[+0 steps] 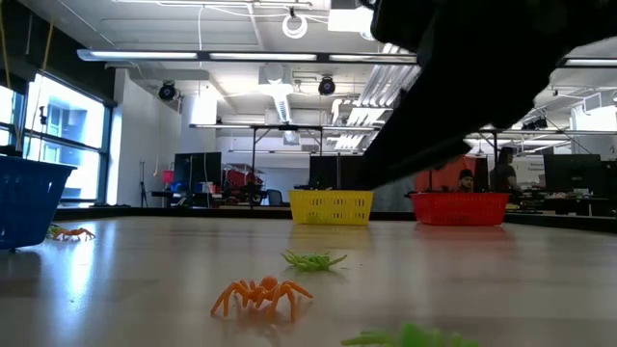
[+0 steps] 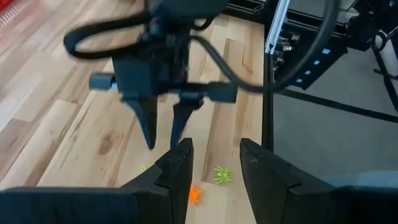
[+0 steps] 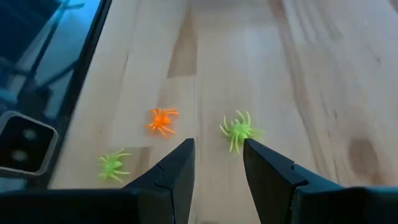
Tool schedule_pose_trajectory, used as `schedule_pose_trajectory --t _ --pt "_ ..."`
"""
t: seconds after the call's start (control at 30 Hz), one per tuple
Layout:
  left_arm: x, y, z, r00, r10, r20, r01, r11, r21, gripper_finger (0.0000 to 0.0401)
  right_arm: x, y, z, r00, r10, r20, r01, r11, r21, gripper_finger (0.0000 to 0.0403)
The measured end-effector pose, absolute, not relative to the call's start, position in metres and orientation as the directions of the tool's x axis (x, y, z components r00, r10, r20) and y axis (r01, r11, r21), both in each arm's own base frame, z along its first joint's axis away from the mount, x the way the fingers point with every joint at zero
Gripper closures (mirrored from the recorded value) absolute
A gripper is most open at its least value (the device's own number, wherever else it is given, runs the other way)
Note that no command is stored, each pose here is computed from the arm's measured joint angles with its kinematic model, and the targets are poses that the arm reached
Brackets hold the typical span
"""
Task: Sort Halloween decoration
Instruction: Put the green spider toy into the yellow bin
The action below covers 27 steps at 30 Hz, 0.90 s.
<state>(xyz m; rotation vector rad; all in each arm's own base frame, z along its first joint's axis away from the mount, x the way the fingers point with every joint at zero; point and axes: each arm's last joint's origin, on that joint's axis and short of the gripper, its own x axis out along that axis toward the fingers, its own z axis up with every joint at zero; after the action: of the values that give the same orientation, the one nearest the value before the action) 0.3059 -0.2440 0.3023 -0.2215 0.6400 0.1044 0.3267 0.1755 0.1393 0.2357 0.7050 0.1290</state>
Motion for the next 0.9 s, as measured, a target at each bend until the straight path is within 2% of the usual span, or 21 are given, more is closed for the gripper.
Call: schedule_pose_trajectory --t 0.17,0.33,0.67,0.9 --pt "0.306 -0.244 0.303 0.803 0.037 -0.595 -0.15 0.979 -0.141 0.028 0.337 0.169 0.127 0.751 0.233 -0.617 -0.206 0.972 0.117 0.0269" --pt "0.306 -0.244 0.303 0.803 0.036 -0.595 -0.142 0.981 -0.132 0.028 0.342 0.157 0.126 0.749 0.225 -0.623 -0.261 0.965 0.035 0.0269" --pt "0.306 -0.244 0.303 0.803 0.037 -0.595 -0.141 0.982 -0.128 0.028 0.347 0.148 0.124 0.719 0.297 -0.628 -0.302 0.948 0.102 0.0269" --pt "0.305 -0.244 0.302 0.799 0.04 -0.599 -0.136 0.984 -0.115 0.028 0.351 0.15 0.107 0.721 0.301 -0.625 -0.28 0.95 0.135 0.0269"
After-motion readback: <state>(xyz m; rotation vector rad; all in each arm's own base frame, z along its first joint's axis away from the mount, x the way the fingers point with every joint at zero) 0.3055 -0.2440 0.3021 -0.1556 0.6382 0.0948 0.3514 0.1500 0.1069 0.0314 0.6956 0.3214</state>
